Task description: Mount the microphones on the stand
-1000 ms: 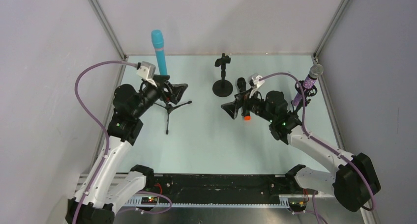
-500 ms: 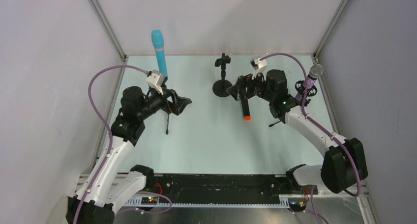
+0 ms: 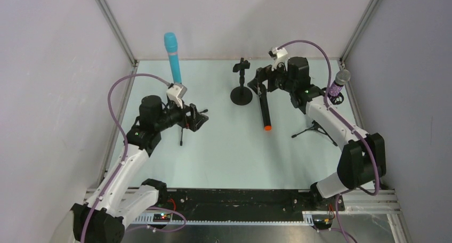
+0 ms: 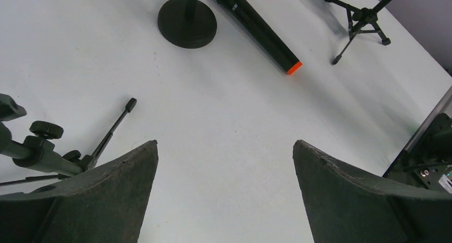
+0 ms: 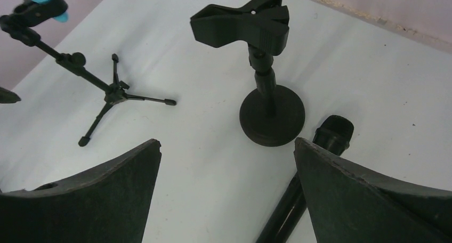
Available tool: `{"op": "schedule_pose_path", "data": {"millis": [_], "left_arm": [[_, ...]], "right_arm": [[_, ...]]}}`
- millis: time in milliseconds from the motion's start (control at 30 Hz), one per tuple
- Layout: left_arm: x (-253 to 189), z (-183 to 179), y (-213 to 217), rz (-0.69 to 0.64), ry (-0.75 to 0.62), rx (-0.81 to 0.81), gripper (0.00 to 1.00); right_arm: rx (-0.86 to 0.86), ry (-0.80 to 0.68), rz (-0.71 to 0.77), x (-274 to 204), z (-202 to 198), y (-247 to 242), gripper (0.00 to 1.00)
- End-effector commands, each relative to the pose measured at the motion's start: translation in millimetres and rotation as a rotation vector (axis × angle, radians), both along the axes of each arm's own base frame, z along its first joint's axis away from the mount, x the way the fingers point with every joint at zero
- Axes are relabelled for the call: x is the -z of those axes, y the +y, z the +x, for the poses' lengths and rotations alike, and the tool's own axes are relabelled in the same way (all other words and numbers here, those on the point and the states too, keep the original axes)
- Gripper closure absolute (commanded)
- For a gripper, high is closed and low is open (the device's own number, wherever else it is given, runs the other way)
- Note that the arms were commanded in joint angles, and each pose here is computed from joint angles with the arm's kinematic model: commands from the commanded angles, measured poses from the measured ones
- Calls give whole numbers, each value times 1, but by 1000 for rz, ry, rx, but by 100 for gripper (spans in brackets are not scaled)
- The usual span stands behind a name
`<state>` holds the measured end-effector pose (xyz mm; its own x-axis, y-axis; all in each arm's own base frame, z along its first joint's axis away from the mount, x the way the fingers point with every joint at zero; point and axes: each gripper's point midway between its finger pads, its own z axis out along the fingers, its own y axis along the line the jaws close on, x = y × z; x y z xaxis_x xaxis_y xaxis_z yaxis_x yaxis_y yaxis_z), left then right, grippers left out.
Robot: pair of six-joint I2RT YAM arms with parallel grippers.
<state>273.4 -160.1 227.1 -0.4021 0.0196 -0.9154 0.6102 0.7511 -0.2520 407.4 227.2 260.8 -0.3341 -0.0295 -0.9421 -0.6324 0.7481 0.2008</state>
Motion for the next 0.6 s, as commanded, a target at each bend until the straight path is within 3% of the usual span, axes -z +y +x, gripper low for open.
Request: {"op": "schedule_pose_path", "data": {"millis": [0, 200, 567], "left_arm": [[-8, -3, -5, 0, -40, 61, 0], [-37, 4, -10, 17, -123, 66, 0], [-125, 10, -64, 48, -343, 138, 0]], "right_arm": [[-16, -24, -26, -9, 17, -1, 1], [-22, 1, 32, -20, 18, -2, 0], [-38, 216, 79, 7, -14, -5, 1]]}}
